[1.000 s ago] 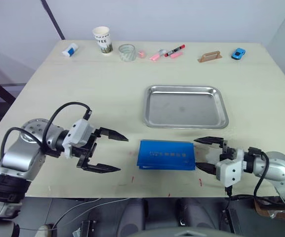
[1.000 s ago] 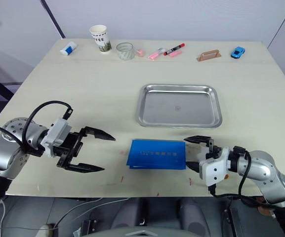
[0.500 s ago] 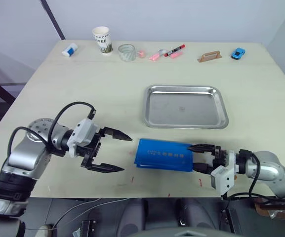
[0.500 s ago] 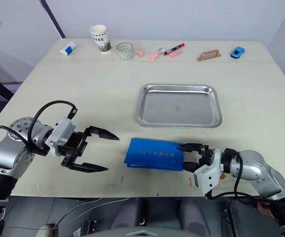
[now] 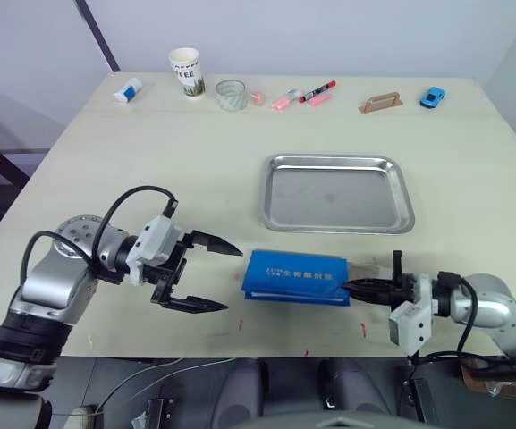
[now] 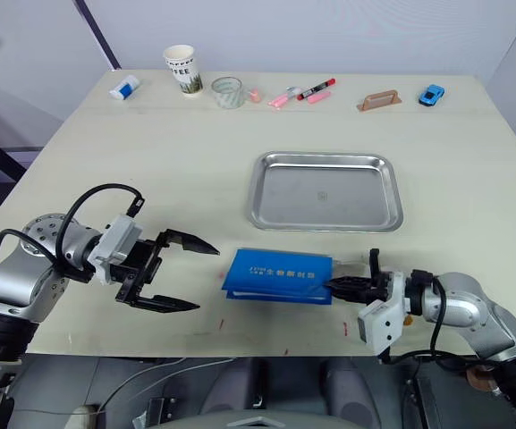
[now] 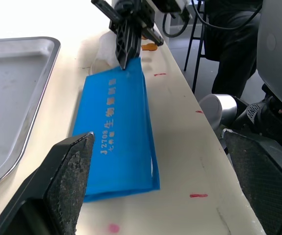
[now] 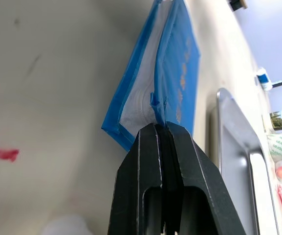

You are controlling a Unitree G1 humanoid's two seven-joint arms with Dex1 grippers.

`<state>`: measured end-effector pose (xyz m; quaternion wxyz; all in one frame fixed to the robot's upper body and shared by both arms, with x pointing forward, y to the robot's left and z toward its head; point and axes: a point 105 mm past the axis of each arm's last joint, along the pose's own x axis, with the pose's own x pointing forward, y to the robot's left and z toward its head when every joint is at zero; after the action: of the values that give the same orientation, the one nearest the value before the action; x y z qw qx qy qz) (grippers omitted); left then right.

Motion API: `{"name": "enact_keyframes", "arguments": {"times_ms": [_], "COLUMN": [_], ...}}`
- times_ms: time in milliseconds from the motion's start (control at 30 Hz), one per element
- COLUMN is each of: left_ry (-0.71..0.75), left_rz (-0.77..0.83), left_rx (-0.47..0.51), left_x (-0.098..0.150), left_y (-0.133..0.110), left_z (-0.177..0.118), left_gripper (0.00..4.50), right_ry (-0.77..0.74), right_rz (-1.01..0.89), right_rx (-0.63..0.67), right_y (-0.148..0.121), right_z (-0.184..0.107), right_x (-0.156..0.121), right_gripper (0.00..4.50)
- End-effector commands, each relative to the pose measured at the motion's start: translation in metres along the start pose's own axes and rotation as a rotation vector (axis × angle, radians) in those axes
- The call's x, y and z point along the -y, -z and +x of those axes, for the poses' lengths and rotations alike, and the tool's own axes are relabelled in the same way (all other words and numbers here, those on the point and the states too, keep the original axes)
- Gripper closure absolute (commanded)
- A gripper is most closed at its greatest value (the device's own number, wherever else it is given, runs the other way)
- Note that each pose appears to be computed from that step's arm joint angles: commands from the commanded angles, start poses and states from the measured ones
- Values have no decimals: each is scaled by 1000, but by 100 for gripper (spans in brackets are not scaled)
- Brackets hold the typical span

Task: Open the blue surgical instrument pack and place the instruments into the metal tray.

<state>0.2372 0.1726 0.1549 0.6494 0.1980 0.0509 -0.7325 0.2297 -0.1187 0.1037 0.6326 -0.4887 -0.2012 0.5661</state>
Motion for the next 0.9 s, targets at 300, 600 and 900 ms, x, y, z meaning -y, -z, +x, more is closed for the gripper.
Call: {"name": "enact_keyframes", "arguments": {"times_ms": [300, 600, 900], "left_ry": [9, -53, -88], "left_rz": [26, -29, -52], "left_rx": [22, 105, 142], "left_x": [-2, -13, -27], "left_y": [-6, 8, 26], "left_z": [-4, 11, 22], "left_gripper": [0, 0, 0], "right_ry": [-2, -61, -31], "right_rz": [543, 807, 881], "right_rx": [116, 47, 48], "right_y": [-7, 17, 28], "right_z": [-12, -9, -1], "right_x": [20, 16, 28], "right_gripper": [448, 448, 448]}}
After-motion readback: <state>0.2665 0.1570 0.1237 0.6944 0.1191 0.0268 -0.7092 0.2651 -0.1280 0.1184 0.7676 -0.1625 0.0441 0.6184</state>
